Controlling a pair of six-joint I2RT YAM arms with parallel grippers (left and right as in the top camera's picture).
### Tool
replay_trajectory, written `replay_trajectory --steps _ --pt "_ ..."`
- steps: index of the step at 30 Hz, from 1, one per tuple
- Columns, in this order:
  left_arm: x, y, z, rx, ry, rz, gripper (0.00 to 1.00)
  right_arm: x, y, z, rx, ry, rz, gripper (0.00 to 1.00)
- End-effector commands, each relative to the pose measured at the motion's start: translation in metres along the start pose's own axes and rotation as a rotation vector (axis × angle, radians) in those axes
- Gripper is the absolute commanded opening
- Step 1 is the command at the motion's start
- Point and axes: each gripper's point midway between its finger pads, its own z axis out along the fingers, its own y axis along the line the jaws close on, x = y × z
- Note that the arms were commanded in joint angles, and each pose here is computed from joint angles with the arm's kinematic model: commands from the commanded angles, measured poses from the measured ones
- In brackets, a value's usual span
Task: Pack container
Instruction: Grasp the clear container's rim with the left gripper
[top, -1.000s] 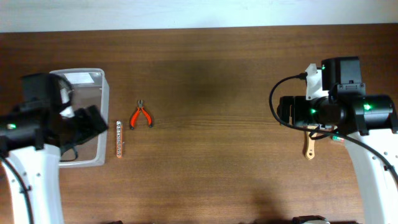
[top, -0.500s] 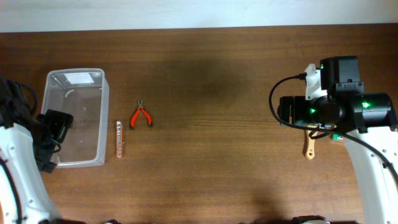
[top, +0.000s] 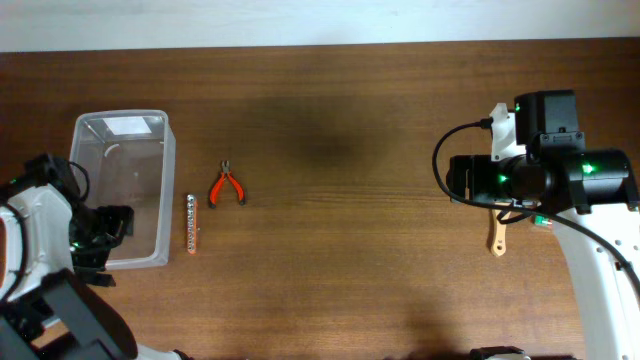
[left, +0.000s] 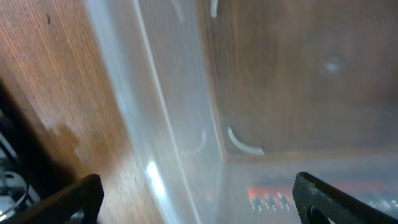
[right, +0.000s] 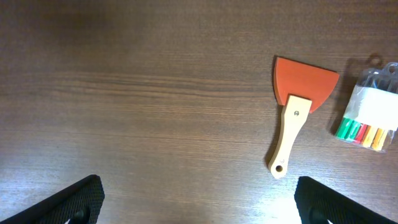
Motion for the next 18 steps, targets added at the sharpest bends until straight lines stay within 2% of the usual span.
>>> replay_trajectory --steps 1,4,11,14,18 --pt "-0.006 0.010 0.019 -0.078 -0.017 -0.018 0.99 -0.006 -0.001 -0.006 0.017 -0.024 -0.013 0.99" --pt "-0.006 0.009 0.027 -0.092 -0.007 -0.016 1.00 -0.006 -0.001 -0.006 0.017 -0.024 -0.013 0.99" --pt "-0.013 0.007 0.027 -0.088 -0.038 -0.017 0.74 -0.006 -0.001 -0.006 0.016 -0.024 -0.013 0.99" --pt "-0.016 0.006 0.027 -0.088 -0.054 -0.018 0.71 -0.006 -0.001 -0.006 0.016 -0.024 -0.013 0.99" --pt "-0.018 0.004 0.027 -0.077 -0.061 -0.019 0.59 -0.006 -0.001 -0.006 0.016 -0.024 -0.013 0.99"
